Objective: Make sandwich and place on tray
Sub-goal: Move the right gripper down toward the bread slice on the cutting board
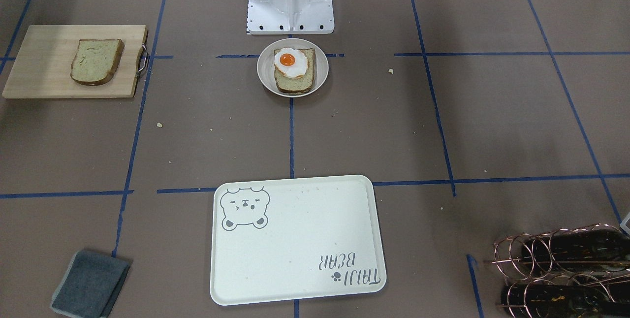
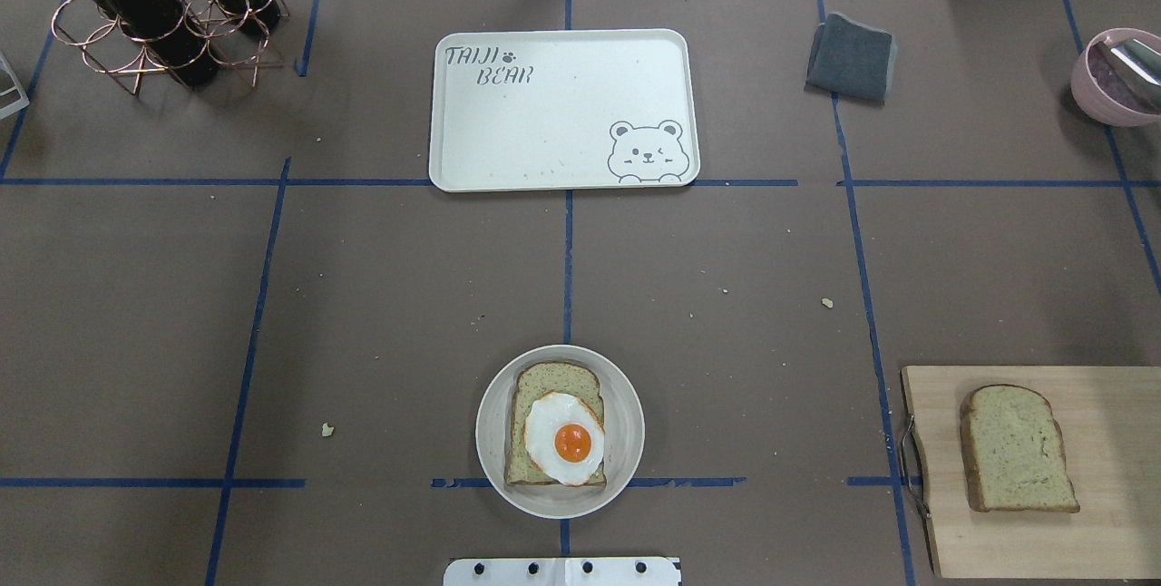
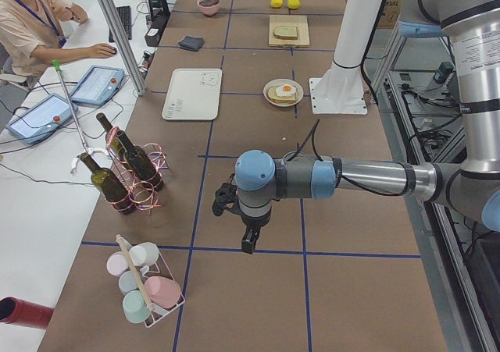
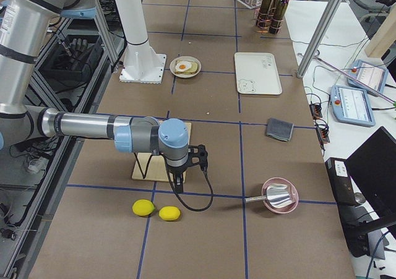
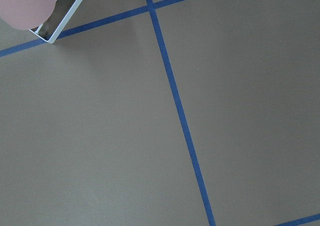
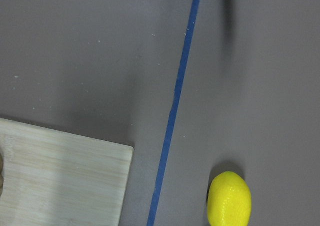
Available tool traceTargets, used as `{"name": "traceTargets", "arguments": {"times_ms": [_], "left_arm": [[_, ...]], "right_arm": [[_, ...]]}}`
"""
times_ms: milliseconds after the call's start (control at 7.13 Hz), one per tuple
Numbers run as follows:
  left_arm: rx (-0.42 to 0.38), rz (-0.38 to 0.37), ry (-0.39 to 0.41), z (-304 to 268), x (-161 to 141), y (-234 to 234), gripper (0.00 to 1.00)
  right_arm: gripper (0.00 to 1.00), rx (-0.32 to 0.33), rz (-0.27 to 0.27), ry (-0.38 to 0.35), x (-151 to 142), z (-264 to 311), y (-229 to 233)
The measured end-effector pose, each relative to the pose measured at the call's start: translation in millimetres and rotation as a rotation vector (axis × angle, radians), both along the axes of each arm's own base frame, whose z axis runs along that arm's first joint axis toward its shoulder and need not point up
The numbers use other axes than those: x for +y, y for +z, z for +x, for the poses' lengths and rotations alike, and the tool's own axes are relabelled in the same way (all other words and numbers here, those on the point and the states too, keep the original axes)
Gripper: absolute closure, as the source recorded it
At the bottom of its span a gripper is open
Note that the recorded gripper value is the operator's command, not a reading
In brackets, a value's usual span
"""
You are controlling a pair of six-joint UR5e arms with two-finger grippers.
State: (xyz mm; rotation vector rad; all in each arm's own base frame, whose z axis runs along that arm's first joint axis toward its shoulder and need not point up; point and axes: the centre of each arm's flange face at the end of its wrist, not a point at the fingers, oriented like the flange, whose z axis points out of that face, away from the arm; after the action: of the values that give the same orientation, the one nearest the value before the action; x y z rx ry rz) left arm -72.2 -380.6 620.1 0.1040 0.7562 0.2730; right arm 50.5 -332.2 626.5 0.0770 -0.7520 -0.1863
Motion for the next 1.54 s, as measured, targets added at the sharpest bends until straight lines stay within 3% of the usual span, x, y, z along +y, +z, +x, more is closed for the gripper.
{"name": "traceTargets", "arguments": {"times_ms": [421,701,981,1262,1542], "left_arm": [[0.000,-0.001,0.001,0,-1,1,0.00],[0.000,-0.005,0.001,0,-1,2,0.00],[0.000,-0.007,0.001,0,0,3,0.00],[0.000,-0.009,0.002,0,0,3,0.00],[0.000,-0.008,0.002,0,0,3,0.00]], "right_arm": [[0.00,-0.010,0.061,0.027,-36,-2,-23],[0.00,-0.074,0.117,0.053,-41,-11,-40],[0.00,-0.158,0.073,0.126,-24,-43,-46],[0.02,-0.254,0.023,0.218,14,-81,-44],[0.04,-0.311,-0.001,0.246,47,-115,-22]]}}
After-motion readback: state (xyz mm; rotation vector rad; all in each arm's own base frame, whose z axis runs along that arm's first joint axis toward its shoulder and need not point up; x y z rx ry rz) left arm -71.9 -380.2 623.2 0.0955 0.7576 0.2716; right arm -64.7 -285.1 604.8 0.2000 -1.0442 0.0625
